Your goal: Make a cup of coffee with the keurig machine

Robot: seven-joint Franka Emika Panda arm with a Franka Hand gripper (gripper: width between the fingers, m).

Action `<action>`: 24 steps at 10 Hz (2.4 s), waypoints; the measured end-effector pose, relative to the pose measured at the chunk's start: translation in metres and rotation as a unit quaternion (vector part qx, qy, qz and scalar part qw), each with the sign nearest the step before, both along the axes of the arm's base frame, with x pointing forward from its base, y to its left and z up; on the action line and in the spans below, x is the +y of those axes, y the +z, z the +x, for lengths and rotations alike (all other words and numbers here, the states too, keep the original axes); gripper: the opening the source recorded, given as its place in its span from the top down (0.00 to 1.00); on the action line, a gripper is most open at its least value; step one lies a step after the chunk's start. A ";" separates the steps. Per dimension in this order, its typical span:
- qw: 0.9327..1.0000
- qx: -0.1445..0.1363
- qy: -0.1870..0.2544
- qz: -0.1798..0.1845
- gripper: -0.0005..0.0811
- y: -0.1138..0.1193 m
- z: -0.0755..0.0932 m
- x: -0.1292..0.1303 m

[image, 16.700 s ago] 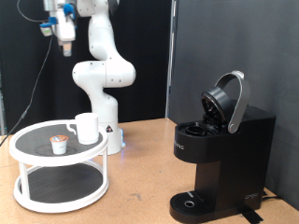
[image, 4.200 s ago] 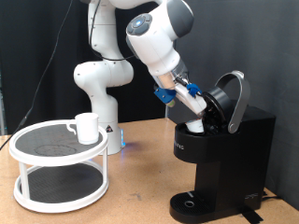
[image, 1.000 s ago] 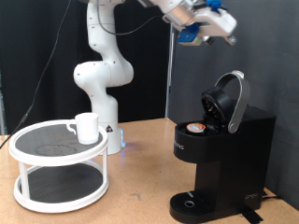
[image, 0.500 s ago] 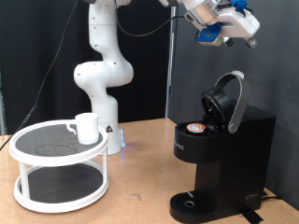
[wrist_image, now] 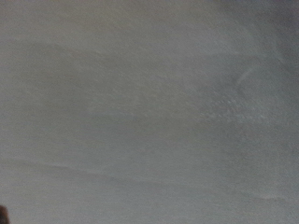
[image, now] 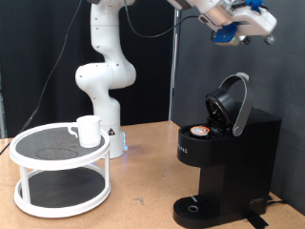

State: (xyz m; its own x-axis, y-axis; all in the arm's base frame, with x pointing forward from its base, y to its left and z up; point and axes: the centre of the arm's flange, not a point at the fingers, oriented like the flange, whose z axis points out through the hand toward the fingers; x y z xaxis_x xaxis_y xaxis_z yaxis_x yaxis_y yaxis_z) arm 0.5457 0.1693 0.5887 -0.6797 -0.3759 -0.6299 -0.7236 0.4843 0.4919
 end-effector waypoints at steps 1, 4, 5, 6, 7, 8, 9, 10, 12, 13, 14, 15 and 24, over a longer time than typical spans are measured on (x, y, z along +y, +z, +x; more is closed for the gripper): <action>1.000 0.006 0.010 -0.003 0.09 -0.002 -0.002 0.016; 0.999 0.018 0.030 -0.026 0.09 -0.009 -0.013 0.053; 0.999 0.019 0.031 -0.033 0.09 -0.012 -0.013 0.061; 0.999 0.017 0.030 -0.039 0.09 -0.017 -0.013 0.068; 0.998 0.015 0.029 -0.048 0.09 -0.020 -0.013 0.073; 0.998 0.012 0.030 -0.055 0.09 -0.022 -0.013 0.075; 0.997 0.009 0.031 -0.063 0.09 -0.022 -0.013 0.074; 0.997 0.004 0.034 -0.075 0.09 -0.023 -0.013 0.073; 0.995 -0.004 0.035 -0.094 0.39 -0.022 -0.012 0.067; 0.994 -0.002 0.032 -0.104 0.39 -0.025 -0.012 0.063; 0.993 0.005 0.027 -0.116 0.61 -0.030 -0.011 0.060; 0.991 0.012 0.023 -0.129 0.61 -0.036 -0.010 0.056; 0.989 0.024 0.008 -0.149 0.99 -0.064 -0.008 0.022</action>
